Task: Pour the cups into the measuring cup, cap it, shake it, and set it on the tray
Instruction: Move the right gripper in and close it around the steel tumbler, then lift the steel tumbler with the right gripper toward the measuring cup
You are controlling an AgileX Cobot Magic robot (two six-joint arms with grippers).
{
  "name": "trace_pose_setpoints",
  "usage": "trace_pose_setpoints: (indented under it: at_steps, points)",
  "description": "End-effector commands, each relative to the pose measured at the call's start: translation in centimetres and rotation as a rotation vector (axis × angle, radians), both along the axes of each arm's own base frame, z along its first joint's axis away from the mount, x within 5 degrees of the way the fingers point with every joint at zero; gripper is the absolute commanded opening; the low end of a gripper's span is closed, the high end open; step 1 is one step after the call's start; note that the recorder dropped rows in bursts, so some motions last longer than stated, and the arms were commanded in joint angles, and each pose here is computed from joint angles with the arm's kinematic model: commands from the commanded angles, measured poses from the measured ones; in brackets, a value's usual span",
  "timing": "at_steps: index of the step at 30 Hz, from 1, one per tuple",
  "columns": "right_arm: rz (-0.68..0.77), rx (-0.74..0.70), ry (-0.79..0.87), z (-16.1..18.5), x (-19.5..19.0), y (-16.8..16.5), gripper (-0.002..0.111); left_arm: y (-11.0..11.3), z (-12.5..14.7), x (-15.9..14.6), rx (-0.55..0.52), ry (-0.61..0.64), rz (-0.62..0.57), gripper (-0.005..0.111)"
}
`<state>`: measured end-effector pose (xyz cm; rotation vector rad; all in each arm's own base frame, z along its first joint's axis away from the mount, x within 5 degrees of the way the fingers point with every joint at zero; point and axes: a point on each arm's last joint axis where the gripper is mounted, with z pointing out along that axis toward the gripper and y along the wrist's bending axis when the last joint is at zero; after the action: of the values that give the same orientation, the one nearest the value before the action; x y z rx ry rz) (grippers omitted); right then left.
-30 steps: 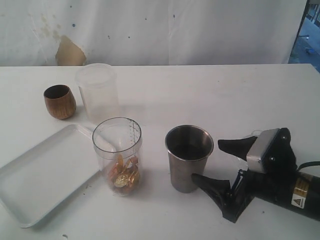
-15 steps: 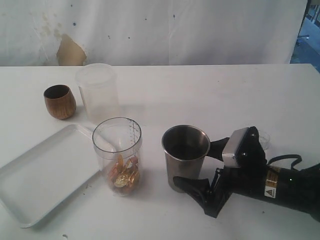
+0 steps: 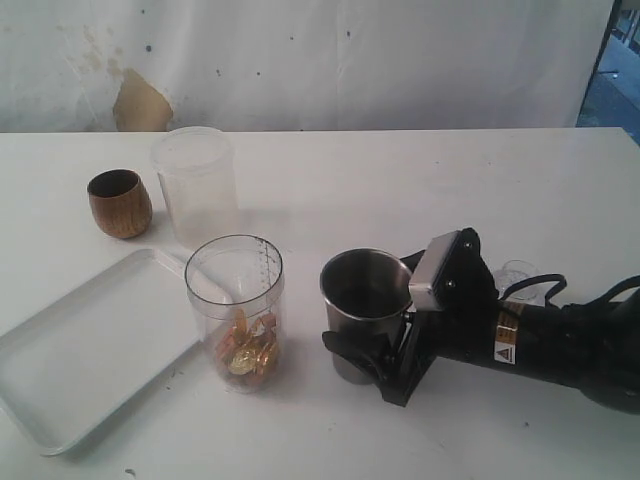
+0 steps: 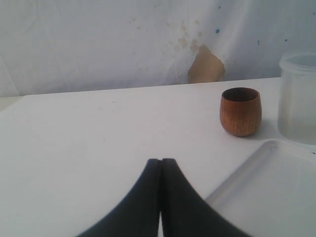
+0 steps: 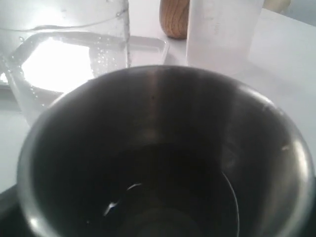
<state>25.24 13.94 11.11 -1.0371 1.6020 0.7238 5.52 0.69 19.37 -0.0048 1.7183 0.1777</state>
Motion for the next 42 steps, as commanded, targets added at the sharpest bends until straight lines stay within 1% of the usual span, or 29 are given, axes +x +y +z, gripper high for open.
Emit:
trace_pose_setpoints:
  at_steps: [1,11,13,16,17,18,19,20,21,22,23,26,28,30,35,38,42]
  points:
    - [-0.023,-0.008,0.017,-0.4,0.6,0.2,0.086,0.0,-0.1,0.0,0.005,-0.006,-0.006,0.0]
    - [-0.029,-0.004,0.027,-0.8,1.4,0.4,0.086,0.0,-0.1,0.0,0.005,-0.006,-0.006,0.0]
    - [-0.029,-0.008,0.037,-1.2,1.6,0.5,0.084,0.0,-0.1,0.0,0.005,-0.006,-0.006,0.0]
    - [-0.029,-0.012,0.051,-1.8,1.7,0.5,0.074,0.0,-0.1,0.0,0.005,-0.006,-0.006,0.0]
    - [-0.028,-0.011,0.052,-1.9,1.8,0.6,0.07,0.0,-0.1,0.0,0.005,-0.006,-0.006,0.0]
    - [-0.027,-0.007,0.05,-1.8,1.8,0.6,0.061,0.0,-0.1,0.0,0.005,-0.006,-0.006,0.0]
    - [-0.023,0.012,0.042,-1.7,1.8,0.6,0.047,0.0,-0.1,0.0,0.005,-0.006,-0.006,0.0]
    - [-0.022,0.019,0.039,-1.6,1.8,0.7,0.039,0.0,-0.1,0.0,0.005,-0.006,-0.006,0.0]
    - [-0.02,0.029,0.035,-1.5,1.8,0.7,0.022,0.0,-0.1,0.0,0.005,-0.006,-0.006,0.0]
    - [-0.022,0.028,0.032,-1.5,1.8,0.7,0.012,0.0,-0.1,0.0,0.005,-0.006,-0.006,0.0]
    - [-0.043,0.026,0.018,-1.4,2.0,0.6,0.0,0.0,-0.1,0.0,0.005,-0.006,-0.006,0.0]
    - [-0.069,0.041,0.0,-0.9,2.2,0.5,0.0,0.0,-0.1,0.0,0.005,-0.006,-0.006,0.0]
    - [-0.068,0.062,-0.053,0.9,2.3,0.5,0.0,0.0,-0.1,0.0,0.005,-0.006,-0.006,0.0]
    - [-0.097,0.077,-0.088,2.6,2.5,0.4,0.0,0.0,-0.1,0.0,0.005,-0.006,-0.006,0.0]
    - [-0.181,0.066,-0.061,6.8,4.3,0.5,0.0,0.0,-0.1,0.0,0.005,-0.006,-0.006,0.0]
    - [-0.175,0.054,-0.11,8.5,4.8,1.4,0.0,0.0,-0.1,0.0,0.005,-0.006,-0.006,0.0]
    - [-0.16,0.021,-0.16,10.3,5.8,3.4,0.0,0.0,-0.1,0.0,0.005,-0.006,-0.006,0.0]
